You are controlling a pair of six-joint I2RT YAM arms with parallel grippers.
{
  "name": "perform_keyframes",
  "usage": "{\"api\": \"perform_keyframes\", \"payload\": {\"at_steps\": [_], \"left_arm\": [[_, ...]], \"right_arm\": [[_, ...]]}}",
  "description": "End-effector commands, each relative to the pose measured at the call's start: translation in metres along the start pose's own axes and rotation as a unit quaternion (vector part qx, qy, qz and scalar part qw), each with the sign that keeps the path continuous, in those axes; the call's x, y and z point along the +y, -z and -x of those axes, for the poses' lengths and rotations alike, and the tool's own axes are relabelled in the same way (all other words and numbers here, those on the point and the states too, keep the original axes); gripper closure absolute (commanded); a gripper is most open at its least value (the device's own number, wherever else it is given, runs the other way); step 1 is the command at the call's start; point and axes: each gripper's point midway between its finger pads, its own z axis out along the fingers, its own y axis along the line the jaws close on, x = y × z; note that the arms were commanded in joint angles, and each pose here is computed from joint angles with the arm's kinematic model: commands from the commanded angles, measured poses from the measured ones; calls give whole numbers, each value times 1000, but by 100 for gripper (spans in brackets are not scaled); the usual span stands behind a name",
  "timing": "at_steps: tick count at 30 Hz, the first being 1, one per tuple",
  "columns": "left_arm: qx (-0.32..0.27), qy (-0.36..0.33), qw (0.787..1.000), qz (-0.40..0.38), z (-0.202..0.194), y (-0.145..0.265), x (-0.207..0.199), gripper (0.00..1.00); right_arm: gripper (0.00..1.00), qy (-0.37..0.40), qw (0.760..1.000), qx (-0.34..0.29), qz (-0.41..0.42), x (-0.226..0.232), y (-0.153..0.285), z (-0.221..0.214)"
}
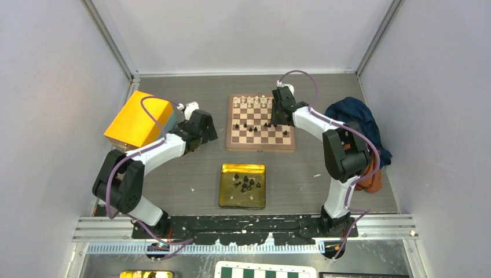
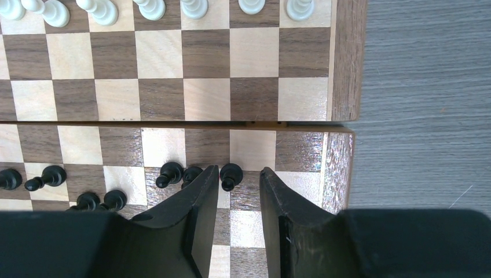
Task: Set up the chess pieces on the board
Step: Pick up the chess piece from the chessboard.
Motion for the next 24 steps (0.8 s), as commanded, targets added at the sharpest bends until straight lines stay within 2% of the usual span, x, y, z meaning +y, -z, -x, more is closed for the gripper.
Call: {"api": "perform_keyframes", "payload": {"at_steps": [1,10,19,24], "left_arm": [[-37,11,999,-8,25,0,-11,19],[-37,10,999,-6,24,0,-10,19],[-36,10,999,-6,23,-1,-10,19],[-37,11,999,-6,24,-1,-10,19]], "right_arm": [[62,0,1000,-27,14,11,3,21],[64,0,1000,-23,16,12,-1,18],[70,0,1000,-17,18,14,-3,14],[76,1,1000,-19,18,14,-2,13]]}}
